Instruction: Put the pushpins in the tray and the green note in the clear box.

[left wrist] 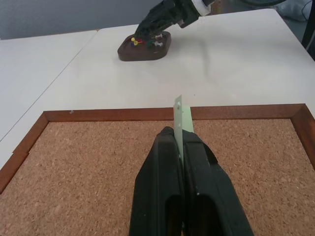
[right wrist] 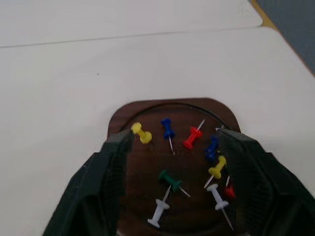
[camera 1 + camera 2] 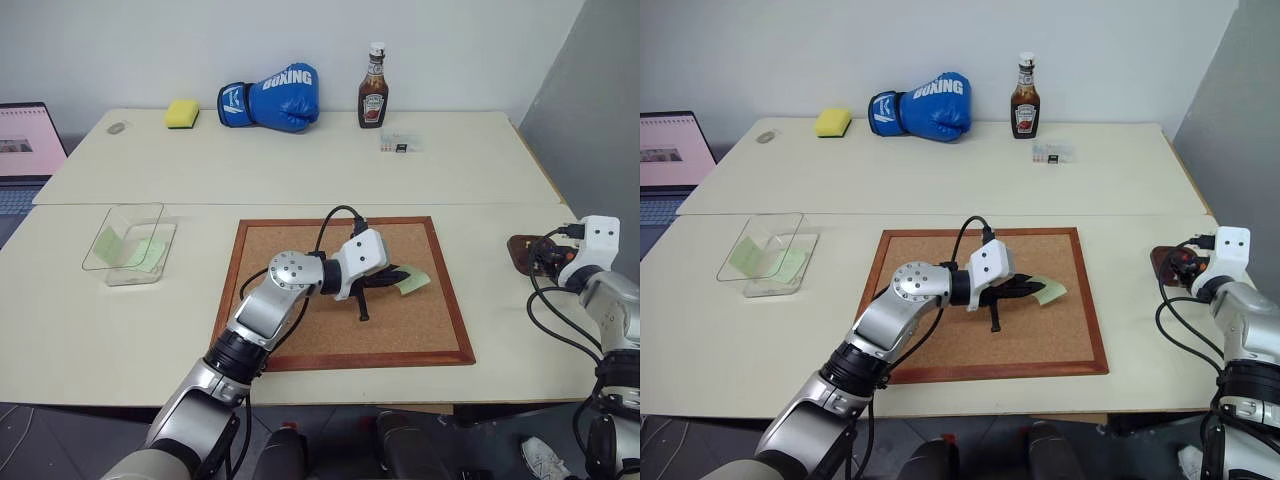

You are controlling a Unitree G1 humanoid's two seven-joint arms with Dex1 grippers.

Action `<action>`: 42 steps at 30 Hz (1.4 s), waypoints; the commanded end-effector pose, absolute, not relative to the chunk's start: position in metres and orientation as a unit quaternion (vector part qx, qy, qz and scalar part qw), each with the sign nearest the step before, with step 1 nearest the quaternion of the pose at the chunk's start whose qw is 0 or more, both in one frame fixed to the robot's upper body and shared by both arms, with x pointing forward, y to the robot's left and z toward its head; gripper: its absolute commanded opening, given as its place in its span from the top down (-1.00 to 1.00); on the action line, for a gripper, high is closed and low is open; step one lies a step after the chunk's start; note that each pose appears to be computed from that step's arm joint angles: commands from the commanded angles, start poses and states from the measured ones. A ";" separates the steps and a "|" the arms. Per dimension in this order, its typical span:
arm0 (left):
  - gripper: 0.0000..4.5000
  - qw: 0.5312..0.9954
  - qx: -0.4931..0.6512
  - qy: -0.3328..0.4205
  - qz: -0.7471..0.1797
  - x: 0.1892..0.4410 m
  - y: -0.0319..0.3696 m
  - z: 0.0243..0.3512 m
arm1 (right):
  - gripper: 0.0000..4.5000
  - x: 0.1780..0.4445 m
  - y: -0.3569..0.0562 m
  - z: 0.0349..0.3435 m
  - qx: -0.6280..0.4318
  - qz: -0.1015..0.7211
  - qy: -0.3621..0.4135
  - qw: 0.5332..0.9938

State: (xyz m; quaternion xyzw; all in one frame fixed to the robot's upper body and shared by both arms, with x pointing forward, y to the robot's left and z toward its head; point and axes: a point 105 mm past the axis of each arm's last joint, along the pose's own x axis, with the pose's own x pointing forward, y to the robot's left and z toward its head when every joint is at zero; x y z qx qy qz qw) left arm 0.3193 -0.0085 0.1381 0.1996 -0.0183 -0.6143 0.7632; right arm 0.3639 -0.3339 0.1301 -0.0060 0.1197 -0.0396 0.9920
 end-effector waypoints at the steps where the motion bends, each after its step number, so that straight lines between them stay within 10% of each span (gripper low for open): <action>1: 1.00 0.764 0.204 -0.049 -0.610 0.321 -0.010 0.153 | -0.78 0.360 -0.334 0.166 -0.022 -0.041 0.066 0.997; 9: 1.00 0.764 0.207 -0.048 -0.609 0.325 -0.007 0.153 | -0.98 0.355 -0.304 0.201 -0.044 0.031 0.018 0.998; 24: 1.00 0.852 0.157 -0.030 -0.498 0.365 0.070 0.183 | -0.98 0.292 -0.142 0.225 -0.079 0.411 -0.028 0.908; 35: 1.00 0.979 0.178 -0.054 -0.079 0.396 0.234 0.227 | -0.98 0.266 -0.043 0.268 -0.046 0.571 -0.101 0.814; 42: 1.00 0.950 0.188 -0.068 0.239 0.360 0.346 0.238 | -0.98 0.267 -0.032 0.271 -0.030 0.599 -0.103 0.793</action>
